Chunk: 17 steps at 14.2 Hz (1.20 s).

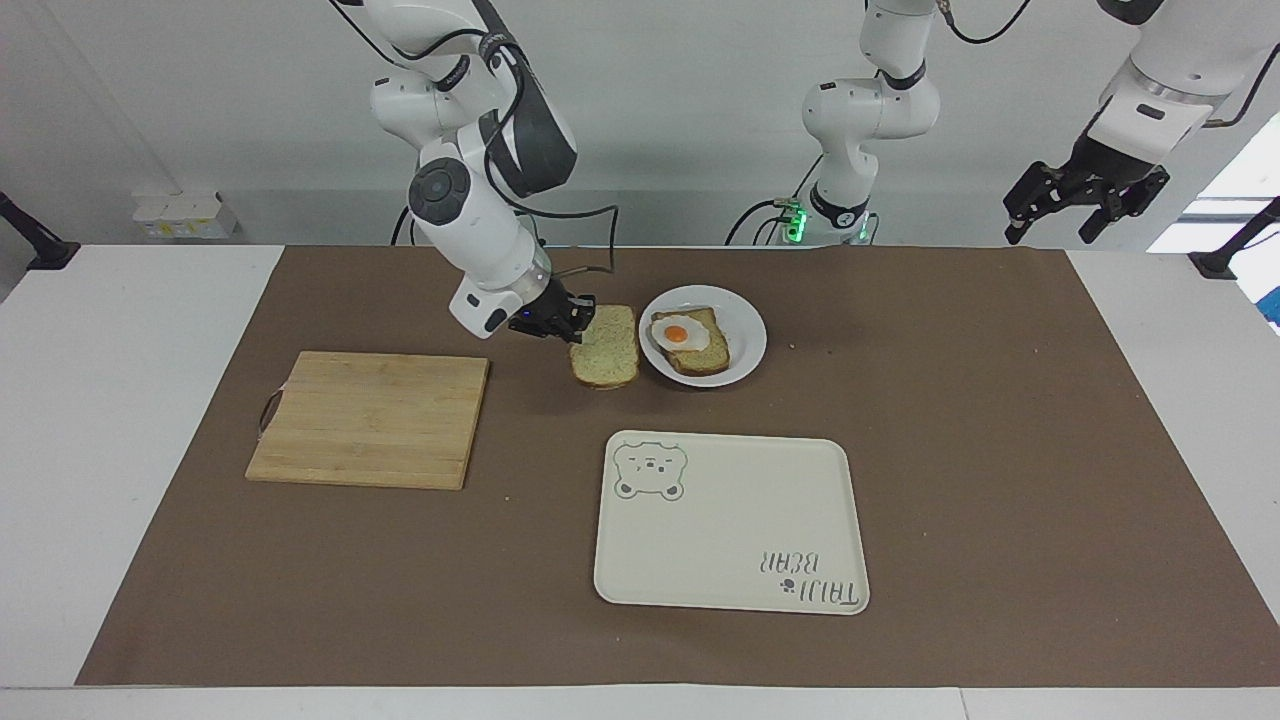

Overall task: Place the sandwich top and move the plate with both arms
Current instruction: 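Carry the bread slice over the egg toast and lower it on top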

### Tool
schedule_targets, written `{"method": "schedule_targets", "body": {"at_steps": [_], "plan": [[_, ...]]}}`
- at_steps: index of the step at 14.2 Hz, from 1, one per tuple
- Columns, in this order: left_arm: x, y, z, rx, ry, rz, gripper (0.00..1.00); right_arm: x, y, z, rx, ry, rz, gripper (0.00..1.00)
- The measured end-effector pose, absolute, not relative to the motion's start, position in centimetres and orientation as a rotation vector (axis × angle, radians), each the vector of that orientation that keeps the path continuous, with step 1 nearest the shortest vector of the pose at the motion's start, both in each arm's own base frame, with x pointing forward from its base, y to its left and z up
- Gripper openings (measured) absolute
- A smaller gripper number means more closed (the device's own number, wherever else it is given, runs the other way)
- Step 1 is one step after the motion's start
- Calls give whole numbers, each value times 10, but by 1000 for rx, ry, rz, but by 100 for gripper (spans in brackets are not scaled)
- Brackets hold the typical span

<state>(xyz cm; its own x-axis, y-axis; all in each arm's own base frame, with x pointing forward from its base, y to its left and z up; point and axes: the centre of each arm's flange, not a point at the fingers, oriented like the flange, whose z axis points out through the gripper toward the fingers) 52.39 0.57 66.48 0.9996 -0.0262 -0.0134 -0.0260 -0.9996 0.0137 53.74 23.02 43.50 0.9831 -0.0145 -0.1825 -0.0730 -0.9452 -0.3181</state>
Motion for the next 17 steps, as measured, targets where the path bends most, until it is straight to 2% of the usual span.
{"method": "schedule_targets", "body": {"at_steps": [7,13,17], "plan": [[524,6,665,3128,-41,-21,100,507,319,409,-2791,122,225,8],[524,6,665,3128,-41,-21,100,478,354,395,-2809,30,267,8],[524,6,665,3128,-41,-21,100,462,376,366,-2817,49,259,8]]}}
